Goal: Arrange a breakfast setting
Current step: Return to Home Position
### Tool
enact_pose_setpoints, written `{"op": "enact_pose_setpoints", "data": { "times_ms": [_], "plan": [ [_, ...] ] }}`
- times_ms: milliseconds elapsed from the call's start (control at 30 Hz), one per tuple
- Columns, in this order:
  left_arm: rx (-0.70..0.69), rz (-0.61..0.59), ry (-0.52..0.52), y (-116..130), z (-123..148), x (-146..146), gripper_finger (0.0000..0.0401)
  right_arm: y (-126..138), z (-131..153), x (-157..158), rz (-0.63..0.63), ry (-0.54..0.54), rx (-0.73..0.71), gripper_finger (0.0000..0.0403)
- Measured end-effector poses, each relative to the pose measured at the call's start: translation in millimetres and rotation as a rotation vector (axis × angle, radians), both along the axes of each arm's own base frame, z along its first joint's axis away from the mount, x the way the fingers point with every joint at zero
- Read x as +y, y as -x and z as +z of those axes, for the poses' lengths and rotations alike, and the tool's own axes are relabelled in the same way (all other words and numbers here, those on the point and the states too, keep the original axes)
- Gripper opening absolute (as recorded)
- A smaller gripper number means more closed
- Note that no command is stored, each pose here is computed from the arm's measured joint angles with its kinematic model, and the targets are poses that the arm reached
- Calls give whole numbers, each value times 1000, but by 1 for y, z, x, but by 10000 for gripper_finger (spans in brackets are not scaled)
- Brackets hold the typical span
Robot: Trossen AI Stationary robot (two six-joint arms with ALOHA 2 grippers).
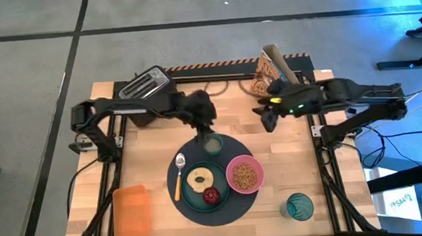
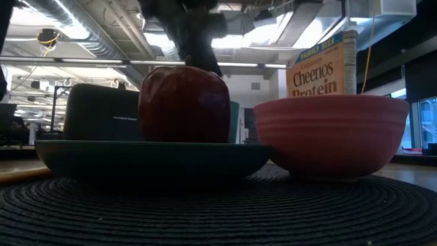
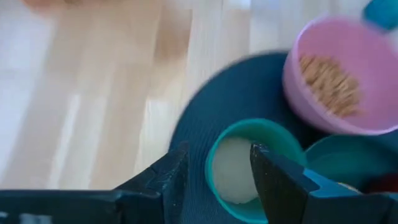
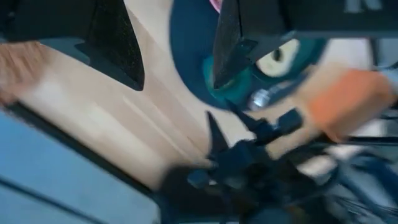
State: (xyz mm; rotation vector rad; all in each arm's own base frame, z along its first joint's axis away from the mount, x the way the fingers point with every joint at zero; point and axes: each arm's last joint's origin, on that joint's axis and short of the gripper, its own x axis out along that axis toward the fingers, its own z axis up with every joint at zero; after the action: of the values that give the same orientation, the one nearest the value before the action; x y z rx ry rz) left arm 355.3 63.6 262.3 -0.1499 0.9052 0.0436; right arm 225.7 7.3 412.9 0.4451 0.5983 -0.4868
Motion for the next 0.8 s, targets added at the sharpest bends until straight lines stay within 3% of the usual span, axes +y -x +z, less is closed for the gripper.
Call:
{"op": "enact_pose_setpoints", "data": {
  "times_ms": [133, 267, 400, 533, 700, 800],
  "plan": [
    [-165, 29, -22, 24, 47, 5, 166, 16, 19, 0, 93, 77, -115, 147],
    [-473, 49, -48, 48, 79, 2, 155, 33, 16, 6, 234, 184, -275, 80],
    [-761, 7, 18, 74, 65, -13, 134, 42, -20, 10, 386, 199, -498, 11],
    [-977, -31, 26, 108, 49, -31, 108, 48, -66, 12, 467, 211, -661, 18],
    [-1010, -118, -107, 143, 28, -50, 71, 49, -119, 13, 532, 233, -570, 8],
    [-1011, -142, -117, 158, 18, -56, 56, 51, -134, 14, 581, 244, -554, 2]
  ]
}}
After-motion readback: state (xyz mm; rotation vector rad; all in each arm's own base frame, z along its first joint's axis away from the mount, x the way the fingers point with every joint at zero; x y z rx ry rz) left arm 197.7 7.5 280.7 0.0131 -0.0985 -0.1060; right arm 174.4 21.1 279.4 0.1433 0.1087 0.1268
